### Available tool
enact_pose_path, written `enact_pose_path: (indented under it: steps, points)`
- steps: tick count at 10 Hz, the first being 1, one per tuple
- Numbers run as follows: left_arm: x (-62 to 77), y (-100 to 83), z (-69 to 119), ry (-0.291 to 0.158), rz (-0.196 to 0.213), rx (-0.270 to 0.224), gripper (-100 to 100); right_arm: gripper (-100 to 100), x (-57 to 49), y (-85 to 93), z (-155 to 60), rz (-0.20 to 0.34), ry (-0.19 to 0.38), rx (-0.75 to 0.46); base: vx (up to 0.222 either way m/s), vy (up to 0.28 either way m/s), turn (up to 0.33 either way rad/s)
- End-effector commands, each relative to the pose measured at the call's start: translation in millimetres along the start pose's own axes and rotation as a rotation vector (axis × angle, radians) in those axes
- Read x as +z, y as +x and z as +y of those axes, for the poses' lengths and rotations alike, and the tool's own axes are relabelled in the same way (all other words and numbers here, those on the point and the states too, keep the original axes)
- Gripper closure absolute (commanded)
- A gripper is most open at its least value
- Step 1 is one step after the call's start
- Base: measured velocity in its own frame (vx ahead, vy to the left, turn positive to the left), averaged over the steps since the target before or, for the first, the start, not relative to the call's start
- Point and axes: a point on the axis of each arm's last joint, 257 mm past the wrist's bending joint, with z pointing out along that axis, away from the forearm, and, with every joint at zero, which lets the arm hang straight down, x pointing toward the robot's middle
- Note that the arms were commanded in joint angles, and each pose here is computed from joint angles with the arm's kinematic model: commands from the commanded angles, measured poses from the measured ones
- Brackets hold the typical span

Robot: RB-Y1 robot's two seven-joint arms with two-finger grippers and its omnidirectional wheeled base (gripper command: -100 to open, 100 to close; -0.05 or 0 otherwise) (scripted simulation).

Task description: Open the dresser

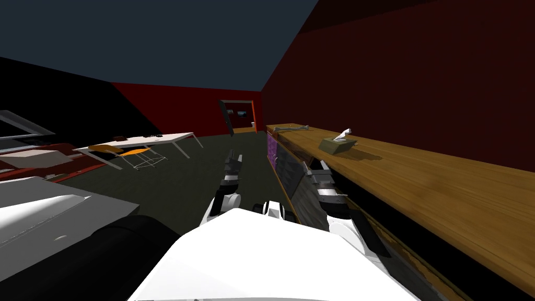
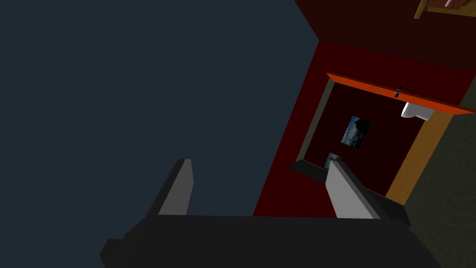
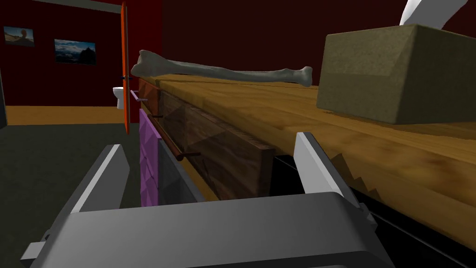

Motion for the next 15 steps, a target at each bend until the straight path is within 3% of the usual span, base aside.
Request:
enact_pose_path:
  steps: [1,7,9,15]
  points:
    - [0.0,0.0,0.0,0.000,0.000,0.000,0,-100,2.9,-12.0,-7,-0.034,0.042,0.099,0.033,0.032,-0.051]
    - [0.0,0.0,0.0,0.000,0.000,0.000,0,-100,8.7,-34.3,-18,-0.113,0.118,0.309,0.033,0.035,-0.046]
    - [0.0,0.0,0.0,0.000,0.000,0.000,0,-100,8.7,-35.2,-18,-0.119,0.113,0.350,0.021,0.024,-0.017]
    - [0.0,0.0,0.0,0.000,0.000,0.000,0,-100,13.4,-55.8,-27,-0.212,0.176,0.561,0.028,0.036,-0.047]
